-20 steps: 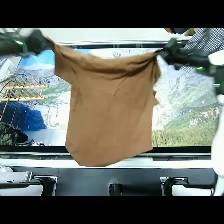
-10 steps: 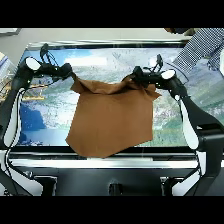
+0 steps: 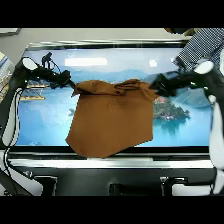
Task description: Fold the clothes and pants, and hang the long-sleeved shirts on hangers.
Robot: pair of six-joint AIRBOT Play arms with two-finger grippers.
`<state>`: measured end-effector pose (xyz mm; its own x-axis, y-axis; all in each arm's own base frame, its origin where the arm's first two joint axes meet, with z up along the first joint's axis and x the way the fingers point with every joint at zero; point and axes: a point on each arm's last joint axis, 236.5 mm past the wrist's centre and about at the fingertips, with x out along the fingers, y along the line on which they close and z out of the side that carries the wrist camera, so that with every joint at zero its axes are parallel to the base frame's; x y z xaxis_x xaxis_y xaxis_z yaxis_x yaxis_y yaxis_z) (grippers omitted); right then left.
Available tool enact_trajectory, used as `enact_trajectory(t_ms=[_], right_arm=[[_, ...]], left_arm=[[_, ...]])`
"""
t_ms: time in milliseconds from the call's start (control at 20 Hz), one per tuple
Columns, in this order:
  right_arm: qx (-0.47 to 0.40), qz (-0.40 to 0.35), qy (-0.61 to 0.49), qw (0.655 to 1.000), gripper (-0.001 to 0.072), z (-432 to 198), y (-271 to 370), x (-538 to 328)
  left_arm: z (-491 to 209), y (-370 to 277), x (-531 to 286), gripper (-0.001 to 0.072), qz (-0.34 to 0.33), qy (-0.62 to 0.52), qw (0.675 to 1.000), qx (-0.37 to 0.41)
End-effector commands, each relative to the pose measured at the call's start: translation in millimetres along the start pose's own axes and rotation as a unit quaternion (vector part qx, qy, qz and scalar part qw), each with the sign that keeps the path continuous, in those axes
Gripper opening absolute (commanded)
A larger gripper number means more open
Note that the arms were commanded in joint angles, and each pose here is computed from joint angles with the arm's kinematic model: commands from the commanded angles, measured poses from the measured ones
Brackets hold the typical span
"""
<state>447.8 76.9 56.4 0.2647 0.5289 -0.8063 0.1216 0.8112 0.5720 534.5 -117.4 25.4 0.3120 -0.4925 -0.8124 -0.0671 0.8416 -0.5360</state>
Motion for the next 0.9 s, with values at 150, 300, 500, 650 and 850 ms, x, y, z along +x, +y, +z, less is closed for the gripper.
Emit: enact_trajectory(t_ms=[150, 300, 500, 650, 850], right_arm=[[0.143, -0.087, 0.073, 0.983, 0.0608, -170.6, -69.6, -9.4], [0.185, -0.054, 0.071, 0.979, 0.0608, -219.0, -74.8, 17.2], [0.215, -0.051, 0.062, 0.973, 0.0607, -239.8, -91.8, 42.0], [0.209, -0.040, 0.011, 0.977, 0.0606, -217.4, -94.1, 46.9], [0.213, -0.033, -0.029, 0.976, 0.0605, -194.5, -99.2, 53.5]], left_arm=[[-36.4, -1.8, -8.6, 0.0023, 0.006, 0.073, 0.997, 0.000], [-40.8, -4.2, -8.0, 0.0023, 0.006, 0.081, 0.997, 0.002], [-42.4, -5.2, -7.6, 0.0024, 0.006, 0.084, 0.996, 0.004], [-42.5, -5.1, -7.5, 0.0023, 0.006, 0.084, 0.996, 0.003], [-42.4, -4.9, -7.1, 0.0023, 0.006, 0.084, 0.996, 0.003]])
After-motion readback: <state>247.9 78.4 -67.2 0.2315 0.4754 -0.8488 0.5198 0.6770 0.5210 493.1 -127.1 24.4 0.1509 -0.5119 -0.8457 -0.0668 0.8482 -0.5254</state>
